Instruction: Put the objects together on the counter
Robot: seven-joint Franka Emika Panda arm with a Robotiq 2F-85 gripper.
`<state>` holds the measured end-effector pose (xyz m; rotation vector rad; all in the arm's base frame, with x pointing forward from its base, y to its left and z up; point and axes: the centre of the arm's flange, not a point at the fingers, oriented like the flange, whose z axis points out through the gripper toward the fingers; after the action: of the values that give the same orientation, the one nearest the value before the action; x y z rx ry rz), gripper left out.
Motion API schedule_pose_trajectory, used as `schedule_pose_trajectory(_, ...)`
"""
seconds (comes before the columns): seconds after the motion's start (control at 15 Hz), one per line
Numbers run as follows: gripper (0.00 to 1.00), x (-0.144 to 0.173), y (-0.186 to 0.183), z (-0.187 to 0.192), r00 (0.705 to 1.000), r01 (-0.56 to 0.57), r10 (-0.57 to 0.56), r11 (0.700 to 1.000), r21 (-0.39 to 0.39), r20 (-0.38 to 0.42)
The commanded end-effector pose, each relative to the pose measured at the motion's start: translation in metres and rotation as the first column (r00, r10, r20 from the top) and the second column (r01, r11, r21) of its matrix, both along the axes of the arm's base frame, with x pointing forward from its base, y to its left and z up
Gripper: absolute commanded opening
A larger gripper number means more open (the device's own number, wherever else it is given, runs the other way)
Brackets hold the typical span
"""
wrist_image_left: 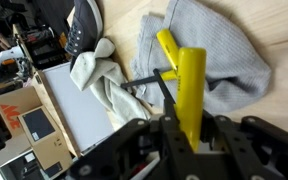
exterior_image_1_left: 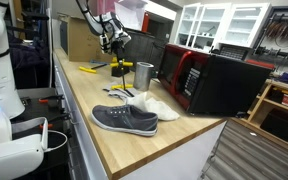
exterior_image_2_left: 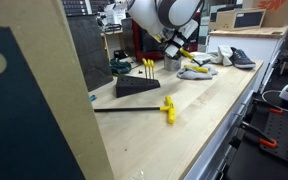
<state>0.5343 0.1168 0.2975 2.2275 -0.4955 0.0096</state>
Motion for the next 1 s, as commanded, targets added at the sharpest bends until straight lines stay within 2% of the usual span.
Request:
schedule_pose_trajectory(0.0,0.05,-0.028,-0.012,-0.005,0.994,-0.021,0.025,0.999,0.039,-0.109)
schedule_pose_trajectory(0.4,0.05,-0.033,-0.032,-0.011,0.972,-0.058,0.058,0.998,0.01,-0.229)
schedule_pose_trajectory(0.93,0.05,-0.037,-0.067,-0.007,0.925,-0.044,0.015,0.997,-0.068,-0.38)
